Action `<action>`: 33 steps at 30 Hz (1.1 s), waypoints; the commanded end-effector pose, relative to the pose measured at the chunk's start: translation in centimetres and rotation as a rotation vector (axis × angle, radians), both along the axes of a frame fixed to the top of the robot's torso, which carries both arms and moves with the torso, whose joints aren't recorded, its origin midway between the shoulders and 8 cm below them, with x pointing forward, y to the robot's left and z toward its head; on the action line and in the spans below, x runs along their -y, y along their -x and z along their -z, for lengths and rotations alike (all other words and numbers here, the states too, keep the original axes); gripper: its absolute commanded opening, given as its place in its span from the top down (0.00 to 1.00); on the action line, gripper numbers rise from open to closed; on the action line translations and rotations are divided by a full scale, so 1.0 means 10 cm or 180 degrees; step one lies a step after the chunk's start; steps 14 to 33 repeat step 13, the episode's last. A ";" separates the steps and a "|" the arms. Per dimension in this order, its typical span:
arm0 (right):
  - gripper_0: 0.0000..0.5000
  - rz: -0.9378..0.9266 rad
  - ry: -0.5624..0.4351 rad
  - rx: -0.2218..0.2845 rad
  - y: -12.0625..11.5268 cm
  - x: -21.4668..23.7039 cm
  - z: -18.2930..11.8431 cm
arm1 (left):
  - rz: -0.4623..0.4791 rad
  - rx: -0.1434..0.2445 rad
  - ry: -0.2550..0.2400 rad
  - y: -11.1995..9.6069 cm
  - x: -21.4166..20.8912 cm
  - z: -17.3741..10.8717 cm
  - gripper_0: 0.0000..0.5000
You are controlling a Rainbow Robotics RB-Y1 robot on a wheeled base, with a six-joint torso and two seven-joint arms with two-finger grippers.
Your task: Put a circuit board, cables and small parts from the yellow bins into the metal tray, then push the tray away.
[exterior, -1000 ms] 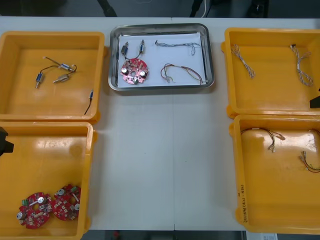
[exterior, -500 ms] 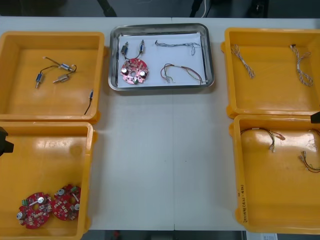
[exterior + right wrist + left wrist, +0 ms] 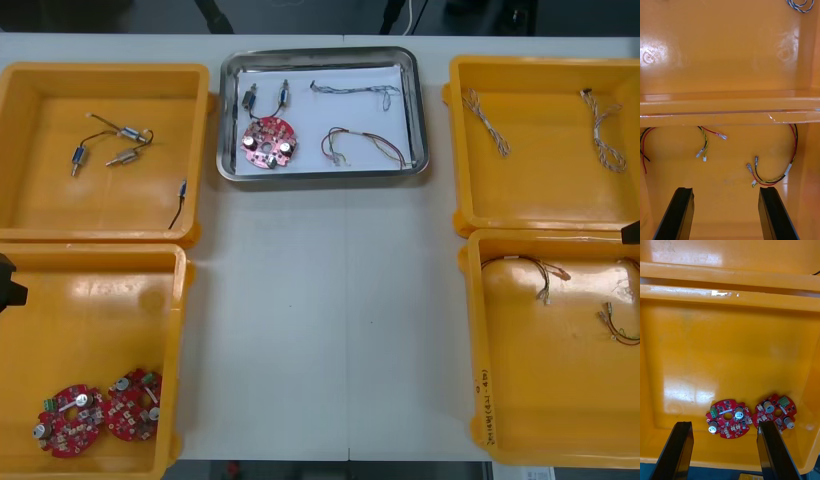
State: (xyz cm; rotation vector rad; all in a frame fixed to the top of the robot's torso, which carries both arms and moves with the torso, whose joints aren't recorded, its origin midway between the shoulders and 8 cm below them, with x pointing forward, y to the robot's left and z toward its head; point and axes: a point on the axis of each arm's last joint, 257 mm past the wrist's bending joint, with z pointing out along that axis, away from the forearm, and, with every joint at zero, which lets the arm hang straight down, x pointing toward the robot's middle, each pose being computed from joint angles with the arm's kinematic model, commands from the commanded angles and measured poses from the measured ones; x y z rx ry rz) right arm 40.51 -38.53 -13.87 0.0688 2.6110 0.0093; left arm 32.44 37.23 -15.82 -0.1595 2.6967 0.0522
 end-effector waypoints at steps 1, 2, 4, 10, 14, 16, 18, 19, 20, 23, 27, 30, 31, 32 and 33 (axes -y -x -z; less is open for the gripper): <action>0.00 0.0133 -0.0030 0.0093 0.03 0.06 -0.10 | 0.0306 0.0017 -0.0326 0.04 -0.13 -0.11 0.00; 0.00 0.0133 -0.0030 0.0093 0.03 0.06 -0.10 | 0.0306 0.0017 -0.0326 0.04 -0.13 -0.11 0.00; 0.00 0.0133 -0.0030 0.0093 0.03 0.06 -0.10 | 0.0306 0.0017 -0.0326 0.04 -0.13 -0.11 0.00; 0.00 0.0133 -0.0030 0.0093 0.03 0.06 -0.10 | 0.0306 0.0017 -0.0326 0.04 -0.13 -0.11 0.00; 0.00 0.0133 -0.0030 0.0093 0.03 0.06 -0.10 | 0.0306 0.0017 -0.0326 0.04 -0.13 -0.11 0.00; 0.00 0.0133 -0.0030 0.0093 0.03 0.06 -0.10 | 0.0306 0.0017 -0.0326 0.04 -0.13 -0.11 0.00; 0.00 0.0133 -0.0030 0.0093 0.03 0.06 -0.10 | 0.0306 0.0017 -0.0326 0.04 -0.13 -0.11 0.00; 0.00 0.0133 -0.0030 0.0093 0.03 0.06 -0.10 | 0.0306 0.0017 -0.0326 0.04 -0.13 -0.11 0.00; 0.00 0.0133 -0.0030 0.0093 0.03 0.06 -0.10 | 0.0306 0.0017 -0.0326 0.04 -0.13 -0.11 0.00; 0.00 0.0133 -0.0030 0.0093 0.03 0.06 -0.10 | 0.0306 0.0017 -0.0326 0.04 -0.13 -0.11 0.00; 0.00 0.0133 -0.0030 0.0093 0.03 0.06 -0.10 | 0.0306 0.0017 -0.0326 0.04 -0.13 -0.11 0.00; 0.00 0.0133 -0.0030 0.0093 0.03 0.06 -0.10 | 0.0306 0.0017 -0.0326 0.04 -0.13 -0.11 0.00; 0.00 0.0133 -0.0030 0.0093 0.03 0.06 -0.10 | 0.0306 0.0017 -0.0326 0.04 -0.13 -0.11 0.00; 0.00 0.0133 -0.0030 0.0093 0.03 0.06 -0.10 | 0.0306 0.0017 -0.0326 0.04 -0.13 -0.11 0.00; 0.00 0.0133 -0.0030 0.0093 0.03 0.06 -0.10 | 0.0306 0.0017 -0.0326 0.04 -0.13 -0.11 0.00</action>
